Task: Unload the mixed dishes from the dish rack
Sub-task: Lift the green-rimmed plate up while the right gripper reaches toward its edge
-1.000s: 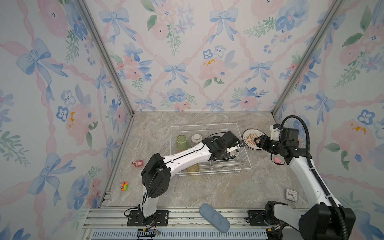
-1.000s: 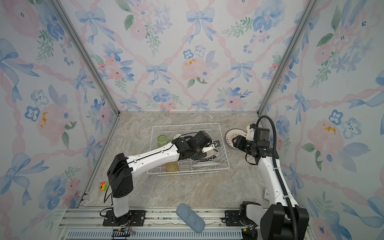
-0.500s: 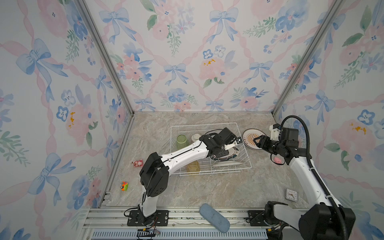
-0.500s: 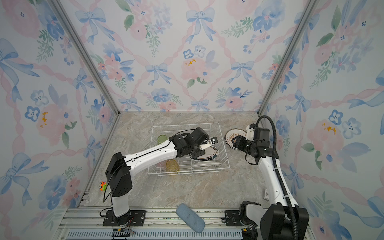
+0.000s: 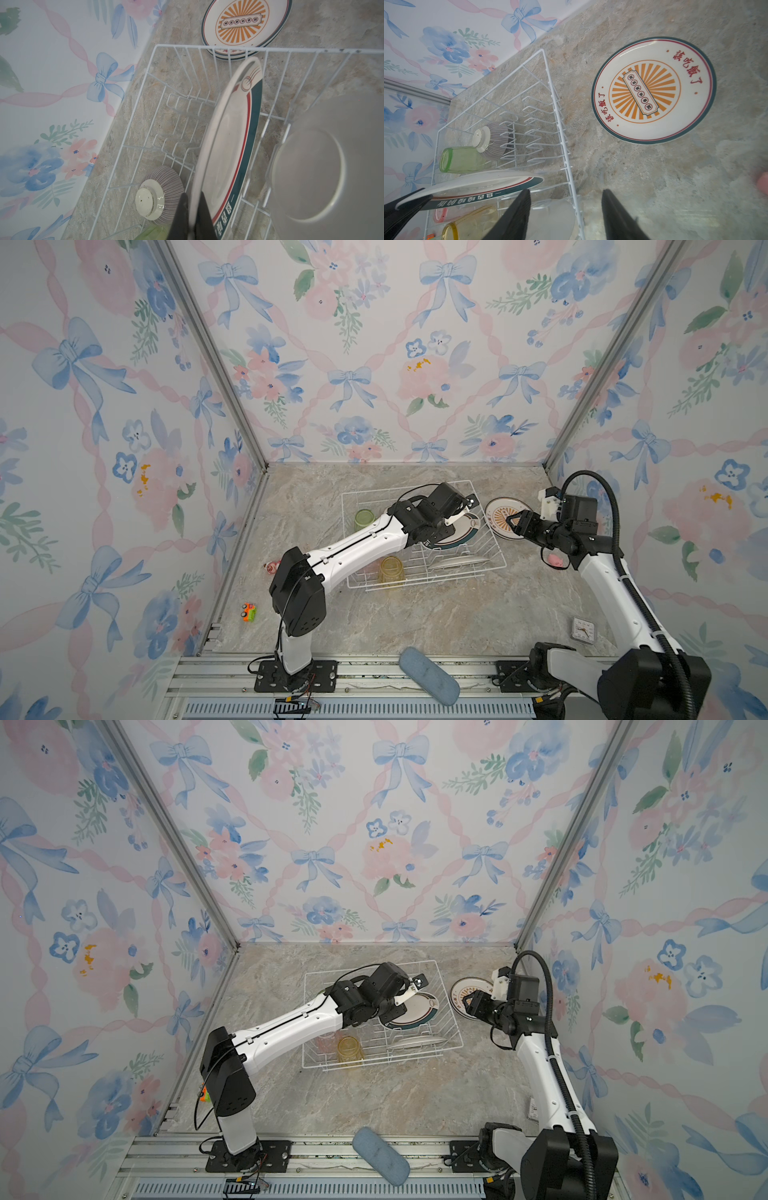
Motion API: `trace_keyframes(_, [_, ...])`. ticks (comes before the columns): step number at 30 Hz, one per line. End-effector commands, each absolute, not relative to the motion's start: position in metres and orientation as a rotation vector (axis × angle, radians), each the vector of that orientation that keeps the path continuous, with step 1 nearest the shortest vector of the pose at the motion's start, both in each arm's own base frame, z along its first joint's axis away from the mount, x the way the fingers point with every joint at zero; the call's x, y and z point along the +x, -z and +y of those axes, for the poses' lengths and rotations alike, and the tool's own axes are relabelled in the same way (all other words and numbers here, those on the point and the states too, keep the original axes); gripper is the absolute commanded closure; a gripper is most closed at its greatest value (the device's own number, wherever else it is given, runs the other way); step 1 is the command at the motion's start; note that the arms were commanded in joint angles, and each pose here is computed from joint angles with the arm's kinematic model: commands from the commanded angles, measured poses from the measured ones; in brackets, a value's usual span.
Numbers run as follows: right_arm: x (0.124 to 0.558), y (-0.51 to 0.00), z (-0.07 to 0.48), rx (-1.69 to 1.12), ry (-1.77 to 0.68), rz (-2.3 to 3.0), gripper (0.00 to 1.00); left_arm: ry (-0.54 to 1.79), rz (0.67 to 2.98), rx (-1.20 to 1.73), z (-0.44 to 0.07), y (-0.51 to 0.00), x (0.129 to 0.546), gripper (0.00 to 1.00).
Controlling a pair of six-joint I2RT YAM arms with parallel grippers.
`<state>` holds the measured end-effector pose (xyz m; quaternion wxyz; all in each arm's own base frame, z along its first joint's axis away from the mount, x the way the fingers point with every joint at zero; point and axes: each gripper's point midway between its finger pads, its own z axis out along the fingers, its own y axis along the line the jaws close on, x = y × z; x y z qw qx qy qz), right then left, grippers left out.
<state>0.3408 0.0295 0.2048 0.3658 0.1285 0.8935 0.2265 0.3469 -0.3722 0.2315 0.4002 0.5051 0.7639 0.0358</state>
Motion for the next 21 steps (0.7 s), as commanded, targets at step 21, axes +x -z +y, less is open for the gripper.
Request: trace_keyframes(21, [0.330,-0.257,0.100,-0.005,-1.051,2.051,0.43,0.504,1.828,0.884,-0.330,-0.343,0.360,1.00])
